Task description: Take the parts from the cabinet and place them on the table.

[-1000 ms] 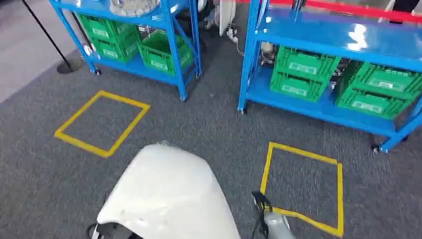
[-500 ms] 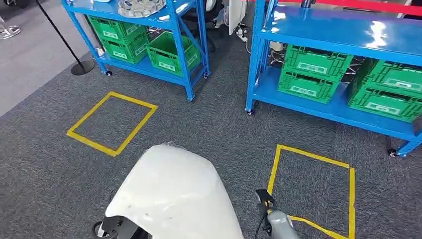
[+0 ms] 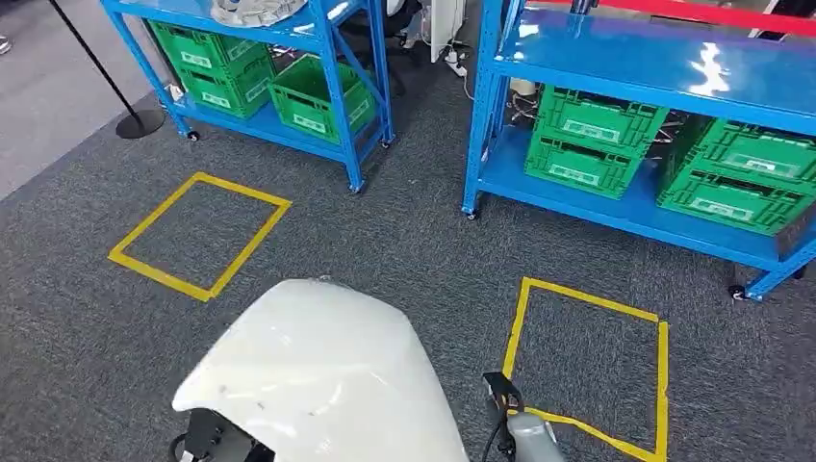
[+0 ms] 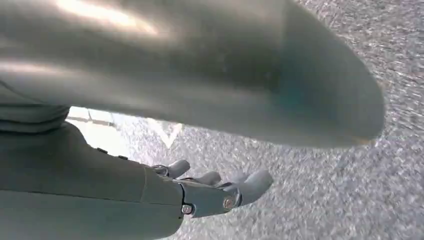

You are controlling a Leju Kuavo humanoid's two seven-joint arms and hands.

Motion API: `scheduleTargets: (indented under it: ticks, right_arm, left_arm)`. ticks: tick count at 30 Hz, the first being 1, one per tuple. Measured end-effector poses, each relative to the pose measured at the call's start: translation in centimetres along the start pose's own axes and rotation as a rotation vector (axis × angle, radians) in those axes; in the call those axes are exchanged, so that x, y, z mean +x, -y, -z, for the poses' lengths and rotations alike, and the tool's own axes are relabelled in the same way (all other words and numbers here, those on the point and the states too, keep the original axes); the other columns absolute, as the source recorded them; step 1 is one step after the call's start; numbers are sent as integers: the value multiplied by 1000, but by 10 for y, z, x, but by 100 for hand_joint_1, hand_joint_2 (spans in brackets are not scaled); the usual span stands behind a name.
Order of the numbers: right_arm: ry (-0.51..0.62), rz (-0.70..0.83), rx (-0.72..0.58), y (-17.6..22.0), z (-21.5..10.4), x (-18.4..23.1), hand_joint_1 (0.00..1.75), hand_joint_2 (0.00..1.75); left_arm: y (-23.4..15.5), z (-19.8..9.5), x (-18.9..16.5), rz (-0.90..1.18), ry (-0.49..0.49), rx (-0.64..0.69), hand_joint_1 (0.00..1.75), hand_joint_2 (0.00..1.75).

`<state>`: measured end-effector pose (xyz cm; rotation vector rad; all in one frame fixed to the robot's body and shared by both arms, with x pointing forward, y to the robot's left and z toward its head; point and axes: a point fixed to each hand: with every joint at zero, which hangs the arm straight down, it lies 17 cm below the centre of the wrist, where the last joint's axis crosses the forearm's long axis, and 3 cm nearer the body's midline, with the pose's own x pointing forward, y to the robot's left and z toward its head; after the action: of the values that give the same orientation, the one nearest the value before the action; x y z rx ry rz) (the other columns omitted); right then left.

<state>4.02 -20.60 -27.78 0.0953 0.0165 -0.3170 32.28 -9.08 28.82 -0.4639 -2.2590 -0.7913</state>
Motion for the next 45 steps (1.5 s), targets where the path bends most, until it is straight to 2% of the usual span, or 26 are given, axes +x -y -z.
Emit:
scheduleTargets:
  ticks: [6, 29, 36, 45]
  right_arm:
    - [3, -5, -24, 14, 1, 1, 0, 0]
    - [-2, -20, -7, 5, 0, -2, 0, 0]
    - [2, -21, -32, 23, 1, 1, 0, 0]
    - [8, -2, -37, 24, 1, 5, 0, 0]
  left_arm:
    - [4, -3, -5, -17, -19, -8, 175, 175]
    - [6, 2, 3, -34, -2, -24, 175, 175]
    - [7, -2, 1, -30, 0, -23, 175, 175]
    - [3, 0, 5, -19, 19, -3, 175, 175]
